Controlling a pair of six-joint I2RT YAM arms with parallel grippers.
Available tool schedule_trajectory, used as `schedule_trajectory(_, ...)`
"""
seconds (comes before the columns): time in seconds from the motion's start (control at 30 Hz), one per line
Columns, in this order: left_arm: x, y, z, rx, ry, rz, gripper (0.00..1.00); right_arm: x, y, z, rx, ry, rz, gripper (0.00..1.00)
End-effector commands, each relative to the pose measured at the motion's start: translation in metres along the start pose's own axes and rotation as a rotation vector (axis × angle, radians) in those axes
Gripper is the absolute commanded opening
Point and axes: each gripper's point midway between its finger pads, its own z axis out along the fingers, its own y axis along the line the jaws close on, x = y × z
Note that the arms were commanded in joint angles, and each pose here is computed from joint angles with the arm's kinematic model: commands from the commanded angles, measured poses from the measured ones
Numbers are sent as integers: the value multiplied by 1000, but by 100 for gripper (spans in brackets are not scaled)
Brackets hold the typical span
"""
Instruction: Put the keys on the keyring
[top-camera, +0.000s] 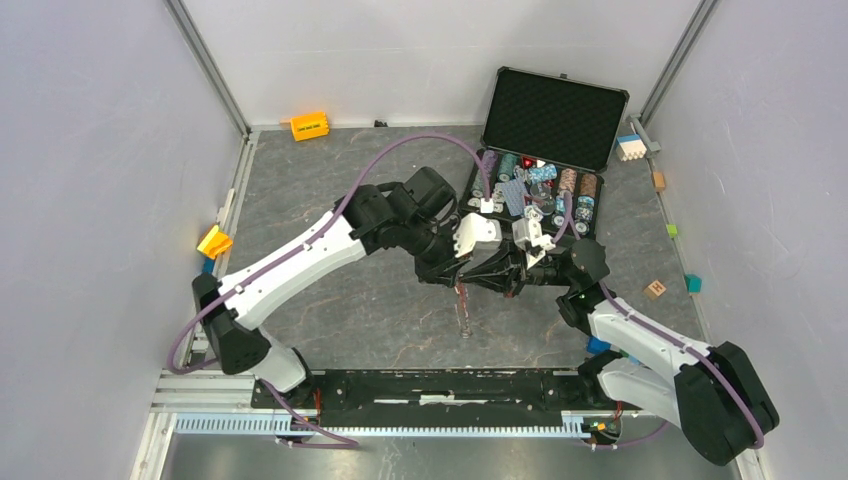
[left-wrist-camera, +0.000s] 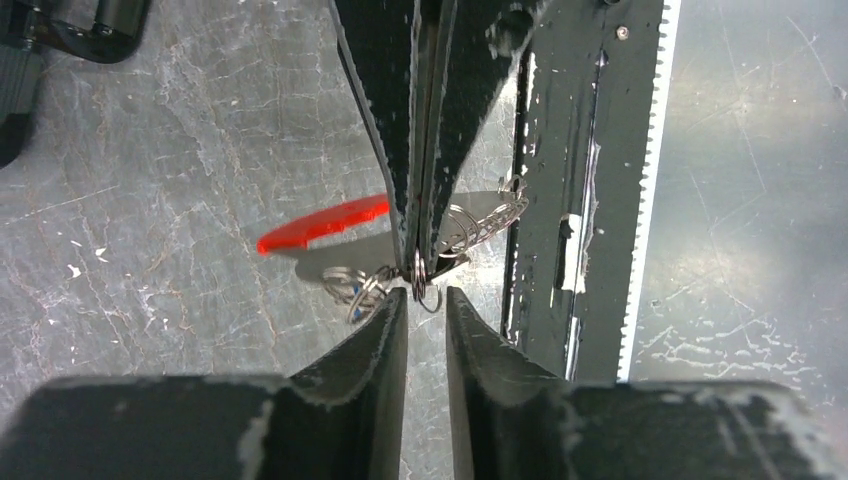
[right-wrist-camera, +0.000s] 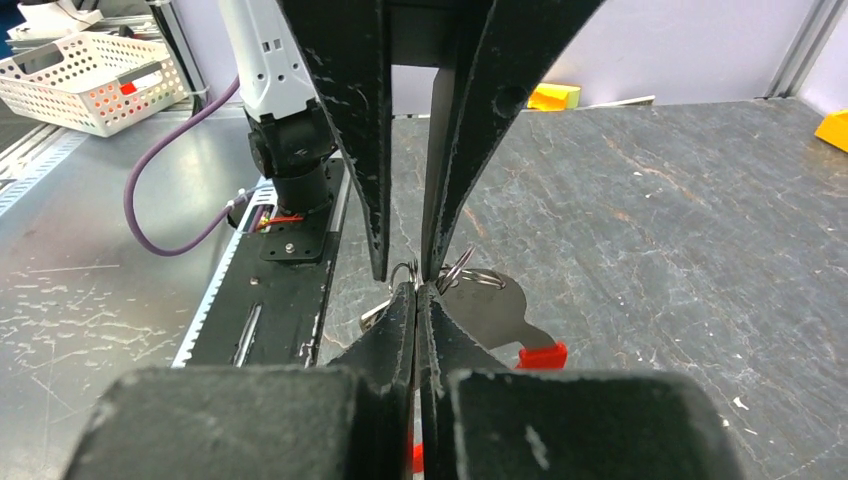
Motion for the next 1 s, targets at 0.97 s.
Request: schedule_trajectory(0.97,-27,-3,-20,-75,-434,384,38,-39,-13,-11,58,-88,-71,0)
